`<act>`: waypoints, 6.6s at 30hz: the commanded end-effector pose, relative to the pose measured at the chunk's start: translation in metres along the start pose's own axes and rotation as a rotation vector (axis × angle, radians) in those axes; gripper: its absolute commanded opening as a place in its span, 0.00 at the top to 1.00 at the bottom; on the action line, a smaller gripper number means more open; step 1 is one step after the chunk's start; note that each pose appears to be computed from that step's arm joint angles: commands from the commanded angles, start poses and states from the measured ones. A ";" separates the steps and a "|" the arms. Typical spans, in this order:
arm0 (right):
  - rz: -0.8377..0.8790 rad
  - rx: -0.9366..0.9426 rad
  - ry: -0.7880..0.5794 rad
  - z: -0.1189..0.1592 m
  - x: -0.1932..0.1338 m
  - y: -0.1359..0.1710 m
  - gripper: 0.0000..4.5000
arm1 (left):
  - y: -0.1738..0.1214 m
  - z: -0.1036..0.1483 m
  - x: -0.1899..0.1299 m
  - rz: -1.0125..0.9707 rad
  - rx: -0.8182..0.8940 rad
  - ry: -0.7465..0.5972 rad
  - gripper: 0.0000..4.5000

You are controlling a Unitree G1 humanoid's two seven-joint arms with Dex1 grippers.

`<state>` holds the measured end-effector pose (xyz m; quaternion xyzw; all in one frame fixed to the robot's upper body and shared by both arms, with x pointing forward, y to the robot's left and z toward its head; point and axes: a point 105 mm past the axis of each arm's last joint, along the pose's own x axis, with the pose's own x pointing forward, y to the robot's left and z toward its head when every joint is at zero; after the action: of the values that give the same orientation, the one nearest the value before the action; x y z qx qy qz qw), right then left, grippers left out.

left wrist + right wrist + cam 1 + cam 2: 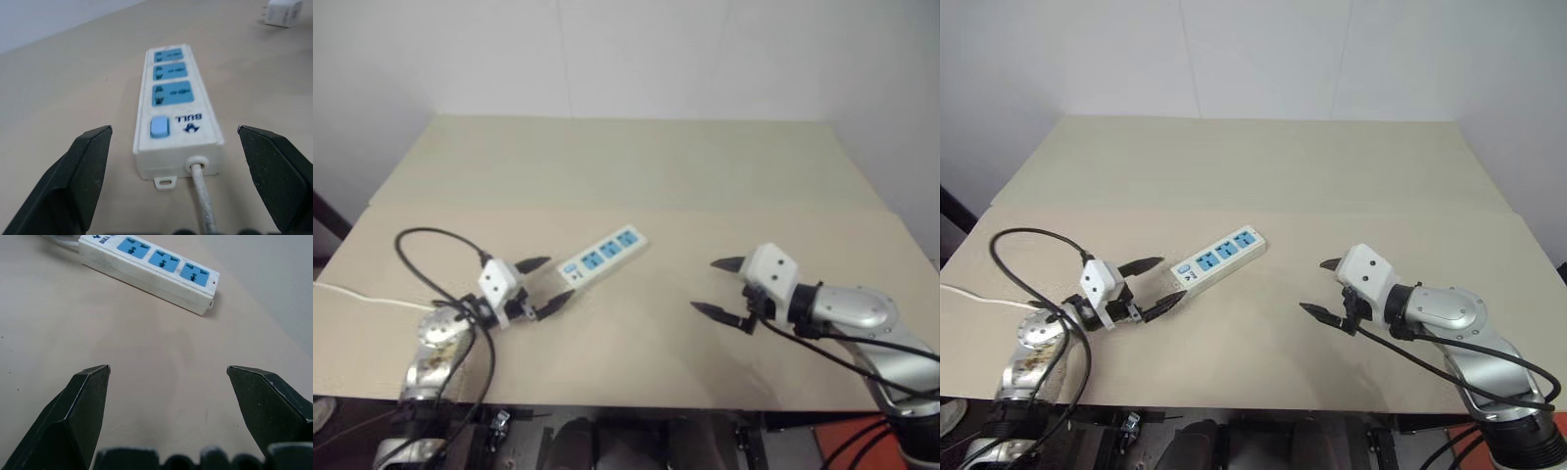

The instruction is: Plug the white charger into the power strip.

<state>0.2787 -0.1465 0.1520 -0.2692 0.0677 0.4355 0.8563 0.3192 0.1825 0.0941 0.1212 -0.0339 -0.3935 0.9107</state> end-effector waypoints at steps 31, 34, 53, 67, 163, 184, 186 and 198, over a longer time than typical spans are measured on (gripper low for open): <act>-0.011 -0.350 0.154 -0.006 -0.028 -0.039 0.00 | -0.029 -0.015 0.028 -0.321 -0.073 0.039 0.28; 0.085 -0.527 0.228 -0.010 -0.037 -0.057 0.00 | -0.036 -0.012 0.029 -0.395 -0.084 0.046 0.28; 0.991 -1.435 0.447 -0.044 -0.018 -0.077 0.00 | -0.050 -0.008 0.041 -0.451 -0.074 0.026 0.28; 0.954 -1.443 0.455 -0.058 0.004 -0.080 0.00 | -0.057 -0.008 0.039 -0.460 -0.072 0.025 0.28; 0.367 0.162 -0.426 0.053 0.068 0.020 0.75 | -0.058 -0.003 0.063 -0.800 0.016 0.032 0.28; 0.364 0.173 -0.389 0.034 0.082 0.019 0.75 | -0.056 -0.002 0.064 -0.787 0.021 0.029 0.28; 0.368 0.177 -0.391 0.034 0.083 0.021 0.75 | -0.056 -0.002 0.064 -0.788 0.021 0.028 0.28; 0.423 0.215 -0.357 0.008 0.089 0.037 0.75 | -0.056 -0.001 0.063 -0.793 0.016 0.029 0.28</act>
<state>0.3101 -0.0646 0.1282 -0.0771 -0.0081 0.6165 0.7835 0.3243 0.1004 0.0818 0.1382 0.0116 -0.7113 0.6890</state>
